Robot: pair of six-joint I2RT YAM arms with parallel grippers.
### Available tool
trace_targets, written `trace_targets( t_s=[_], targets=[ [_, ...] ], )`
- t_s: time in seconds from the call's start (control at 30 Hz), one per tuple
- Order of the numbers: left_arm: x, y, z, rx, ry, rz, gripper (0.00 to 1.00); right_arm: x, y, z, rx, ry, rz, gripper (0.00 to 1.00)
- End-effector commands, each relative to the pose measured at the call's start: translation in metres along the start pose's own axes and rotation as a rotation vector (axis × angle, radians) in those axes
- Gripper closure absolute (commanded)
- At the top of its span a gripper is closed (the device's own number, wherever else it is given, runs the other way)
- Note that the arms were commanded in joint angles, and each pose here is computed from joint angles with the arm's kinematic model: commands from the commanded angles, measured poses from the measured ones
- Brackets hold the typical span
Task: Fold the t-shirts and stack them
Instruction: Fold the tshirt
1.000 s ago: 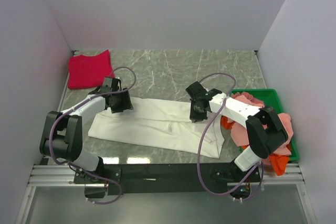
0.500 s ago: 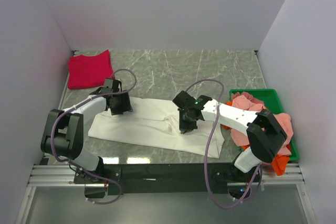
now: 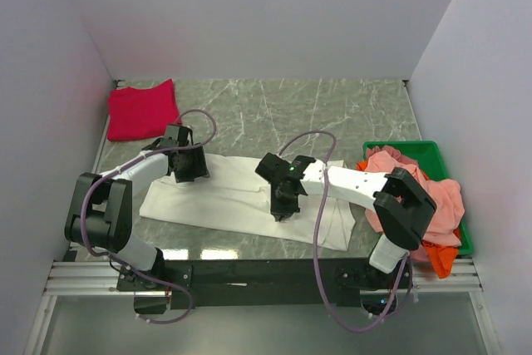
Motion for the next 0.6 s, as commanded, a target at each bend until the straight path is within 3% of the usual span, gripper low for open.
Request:
trace_targets(
  t_s=[0.0, 0.13, 0.17, 0.27, 0.43, 0.57],
  targets=[
    [0.003, -0.001, 0.000, -0.007, 0.020, -0.019, 0.39, -0.002, -0.009, 0.012, 0.001, 0.009, -0.006, 1.00],
    [0.002, 0.001, 0.000, -0.007, 0.019, -0.014, 0.38, -0.008, -0.012, 0.018, 0.016, -0.025, 0.003, 0.87],
    [0.002, 0.002, 0.000, -0.004, 0.018, -0.013, 0.38, -0.010, -0.015, 0.021, 0.023, -0.042, 0.003, 0.76],
    [0.003, 0.003, 0.002, 0.003, 0.015, -0.012, 0.38, -0.011, -0.022, 0.025, 0.026, -0.055, -0.002, 0.61],
    [0.013, 0.001, 0.003, 0.017, 0.005, -0.039, 0.38, -0.003, -0.043, 0.015, 0.021, -0.026, -0.076, 0.49],
    [0.018, 0.000, 0.003, 0.022, 0.003, -0.054, 0.38, 0.009, -0.051, -0.003, 0.029, 0.026, -0.131, 0.47]
  ],
)
Point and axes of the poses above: each gripper's point midway between its finger pads, its own y axis out along the fingers, its own z axis along the line the jaws close on, x = y × z, the point moved 5 cm from there along -y, back along the fingers, and after that the axes turned 1 degree about y, right-handed, at the moved point
